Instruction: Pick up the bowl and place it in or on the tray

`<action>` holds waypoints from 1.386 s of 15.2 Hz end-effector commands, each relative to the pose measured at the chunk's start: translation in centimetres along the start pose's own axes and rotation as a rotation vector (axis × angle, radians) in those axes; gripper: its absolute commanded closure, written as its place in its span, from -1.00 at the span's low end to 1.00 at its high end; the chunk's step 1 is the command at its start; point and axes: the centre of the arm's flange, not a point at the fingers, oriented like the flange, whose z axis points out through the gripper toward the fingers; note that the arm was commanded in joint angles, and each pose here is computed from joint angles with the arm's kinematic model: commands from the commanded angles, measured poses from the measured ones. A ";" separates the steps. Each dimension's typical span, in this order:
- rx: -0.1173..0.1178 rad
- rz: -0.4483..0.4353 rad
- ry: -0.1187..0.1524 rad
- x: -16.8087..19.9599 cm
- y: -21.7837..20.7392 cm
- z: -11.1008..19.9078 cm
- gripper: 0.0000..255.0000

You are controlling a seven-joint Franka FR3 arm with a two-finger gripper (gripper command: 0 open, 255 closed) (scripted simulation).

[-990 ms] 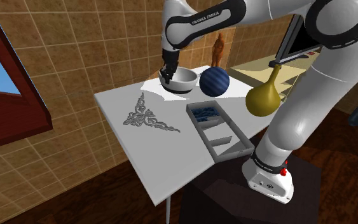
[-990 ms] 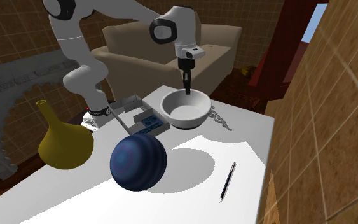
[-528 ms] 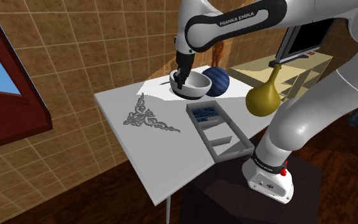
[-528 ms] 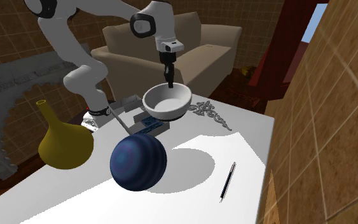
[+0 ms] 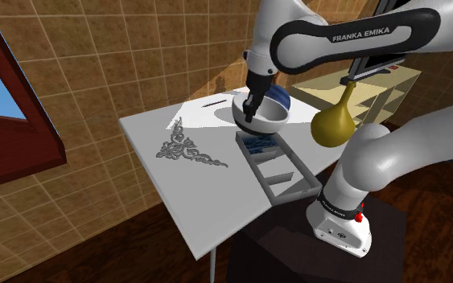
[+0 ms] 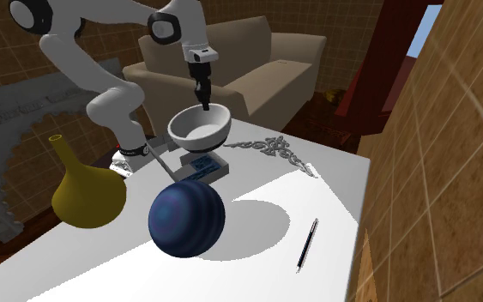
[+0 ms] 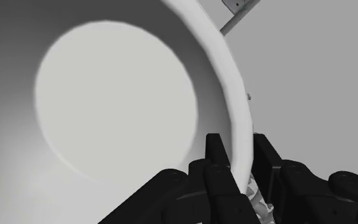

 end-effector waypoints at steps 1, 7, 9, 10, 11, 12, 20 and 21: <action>-0.001 0.000 0.001 -2.4 -0.9 -0.4 1.00; -0.001 0.000 0.001 -9.3 -3.3 -2.0 1.00; -0.001 0.000 0.001 -9.4 -3.4 -0.9 1.00; -0.001 0.000 0.001 -9.5 -3.4 -0.4 1.00; -0.001 0.000 0.001 -9.5 -3.5 0.1 1.00; -0.001 0.000 0.001 -9.6 -3.5 0.6 1.00; -0.001 0.000 0.001 -9.9 -3.7 4.8 1.00; -0.001 0.000 0.001 -10.0 -3.7 5.4 1.00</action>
